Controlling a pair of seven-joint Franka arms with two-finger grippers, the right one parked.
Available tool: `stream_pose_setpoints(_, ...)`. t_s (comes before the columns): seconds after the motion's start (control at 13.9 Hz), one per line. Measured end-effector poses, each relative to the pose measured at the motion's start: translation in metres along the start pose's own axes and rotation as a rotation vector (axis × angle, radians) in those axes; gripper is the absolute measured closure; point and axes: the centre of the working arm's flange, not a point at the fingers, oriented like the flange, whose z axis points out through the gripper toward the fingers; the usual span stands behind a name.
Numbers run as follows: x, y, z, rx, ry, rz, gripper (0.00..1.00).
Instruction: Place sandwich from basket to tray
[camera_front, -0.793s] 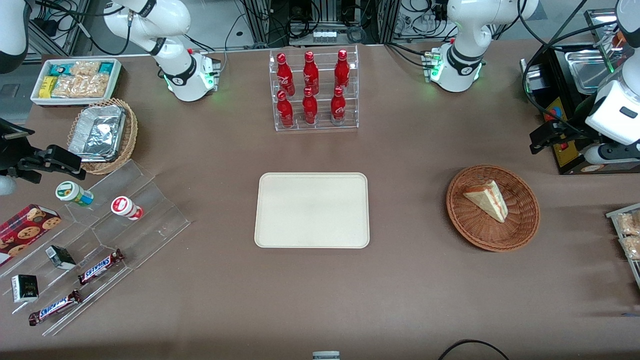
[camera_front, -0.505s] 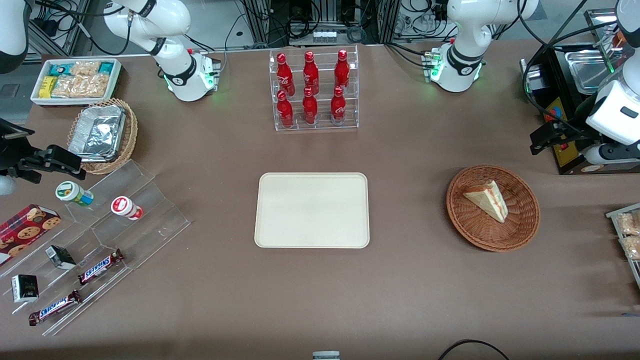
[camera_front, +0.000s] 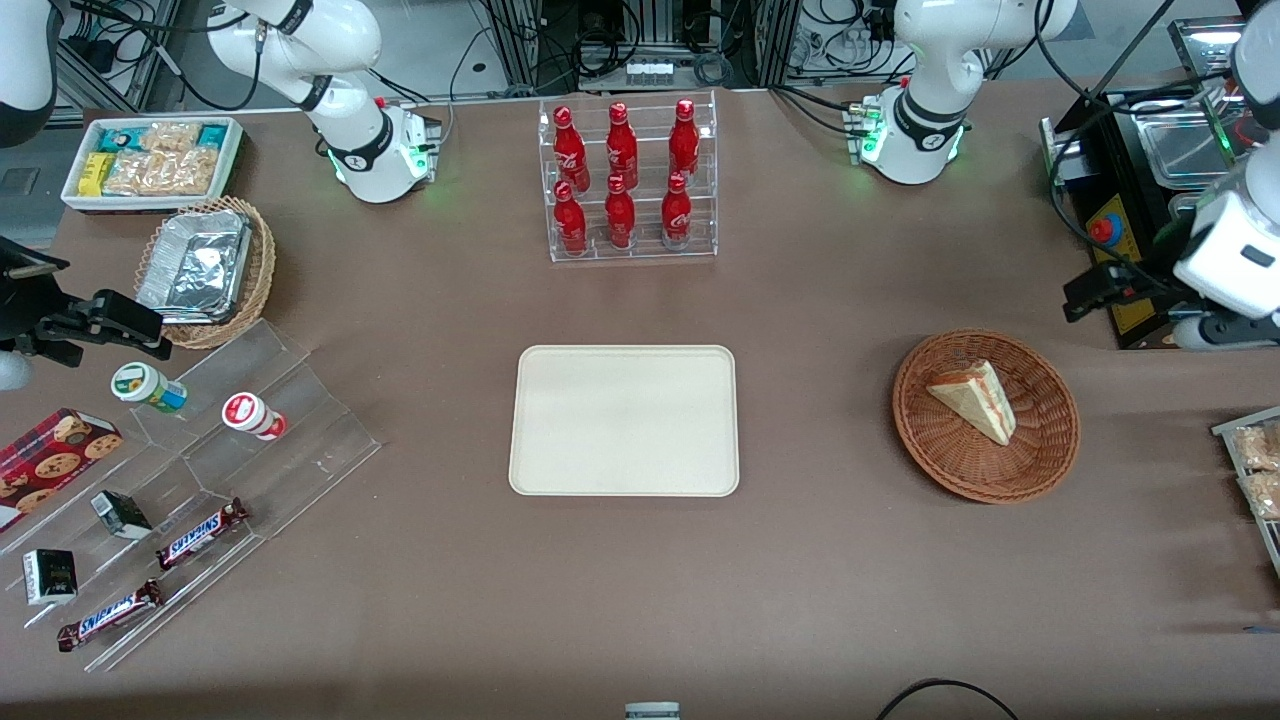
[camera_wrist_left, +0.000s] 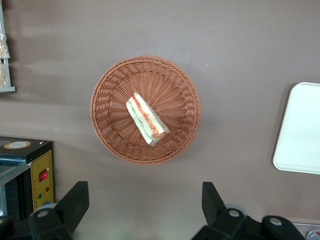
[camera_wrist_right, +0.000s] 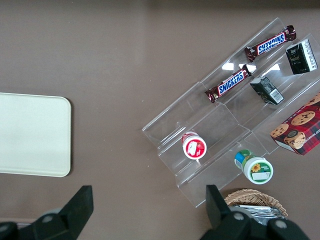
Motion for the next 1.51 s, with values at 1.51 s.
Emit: stream_pose_setpoints(1.51, 0.032, -0.049, 0.291, -0.061, -0.086, -0.715, 0.00)
